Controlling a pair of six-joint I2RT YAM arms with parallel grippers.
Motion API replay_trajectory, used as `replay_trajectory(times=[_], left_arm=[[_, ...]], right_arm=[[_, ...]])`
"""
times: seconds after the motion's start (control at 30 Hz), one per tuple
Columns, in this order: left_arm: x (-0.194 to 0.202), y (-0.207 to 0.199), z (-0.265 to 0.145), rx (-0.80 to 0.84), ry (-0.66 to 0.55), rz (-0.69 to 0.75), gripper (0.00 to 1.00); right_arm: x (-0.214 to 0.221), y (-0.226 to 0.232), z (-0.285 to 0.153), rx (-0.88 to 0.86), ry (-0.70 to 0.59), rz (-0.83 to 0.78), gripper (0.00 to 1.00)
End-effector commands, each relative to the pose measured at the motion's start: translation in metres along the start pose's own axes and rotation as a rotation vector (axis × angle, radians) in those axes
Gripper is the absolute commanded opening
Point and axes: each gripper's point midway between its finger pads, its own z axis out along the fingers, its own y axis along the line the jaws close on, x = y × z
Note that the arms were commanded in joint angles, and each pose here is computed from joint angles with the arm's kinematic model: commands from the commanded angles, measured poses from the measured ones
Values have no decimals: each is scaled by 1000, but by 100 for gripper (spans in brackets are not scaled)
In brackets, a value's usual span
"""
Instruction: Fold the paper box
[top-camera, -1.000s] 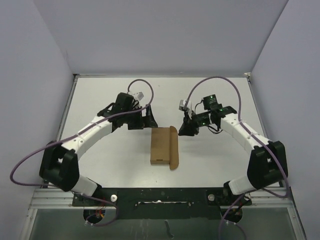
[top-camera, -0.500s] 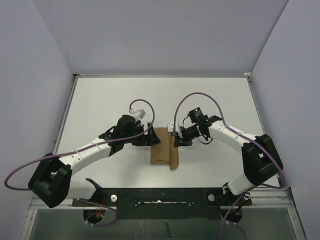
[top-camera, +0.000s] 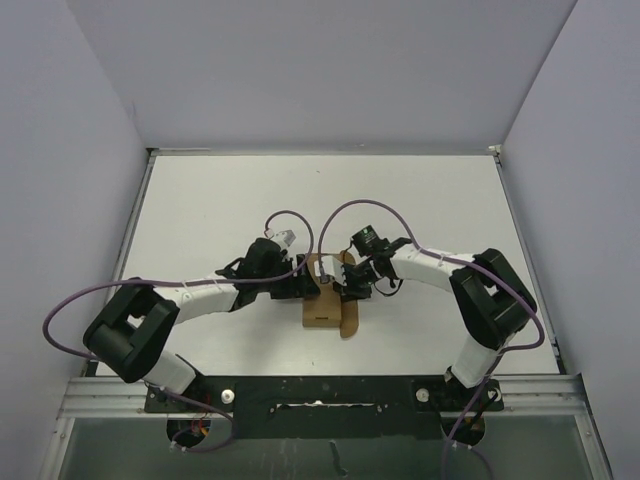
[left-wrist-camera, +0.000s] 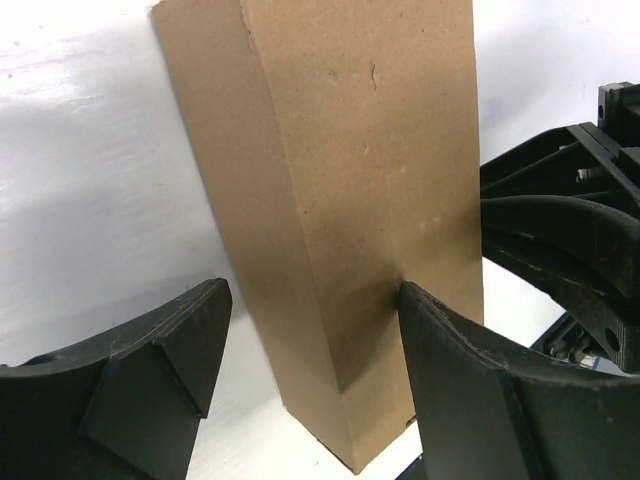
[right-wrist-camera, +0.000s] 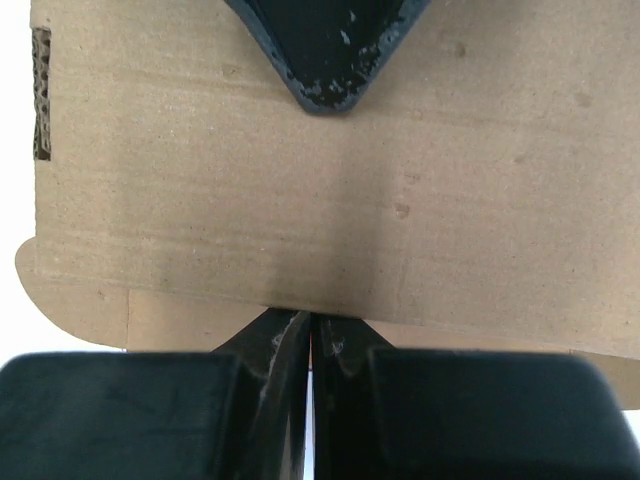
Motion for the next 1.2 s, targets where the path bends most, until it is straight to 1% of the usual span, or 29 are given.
replay_trajectory(times=[0.0,0.13,0.27,0.33,0.4,0.47,0.53,0.57,0.6,0.63,0.77,0.8,0.83,0.9,0.93,0.97,1.0,1.17], left_arm=[[-7,4,10,7,-12,-8,65],[-4,14,12,-2,7,-43,62],[0,20,12,-7,20,-69,61],[2,21,12,-8,26,-73,61],[4,23,11,-11,31,-77,61],[4,23,11,-8,33,-78,61],[5,22,11,-6,34,-78,61],[5,22,11,-4,36,-79,61],[5,21,11,1,38,-80,61],[5,21,11,3,38,-81,61],[5,20,12,8,36,-92,61],[5,20,12,10,37,-93,61],[6,20,13,9,40,-95,61],[7,21,14,10,42,-98,61],[7,20,14,13,40,-99,61],[8,21,14,13,40,-100,61],[8,21,14,16,39,-101,61],[10,20,13,21,41,-104,61]], right_arm=[[-19,-16,2,52,-9,-41,1],[-17,-17,-5,52,-15,-30,3],[-18,-18,-36,70,-56,-55,9],[-15,-15,-57,92,-94,-69,18],[-19,0,-75,68,-178,-106,32],[-26,26,-80,10,-256,-194,43],[-28,57,-78,-72,-327,-327,57],[-27,67,-74,-106,-351,-377,61],[-24,75,-70,-131,-355,-417,62],[-18,78,-64,-148,-323,-439,62],[-8,78,-38,-164,-167,-526,61],[-7,76,-34,-162,-139,-538,59],[-8,73,-30,-158,-119,-544,54],[-4,68,-25,-159,-74,-526,37],[-1,65,-23,-156,-58,-514,26],[0,62,-21,-148,-48,-504,11],[0,60,-21,-140,-44,-494,0],[-15,52,-25,-85,-91,-447,0]])
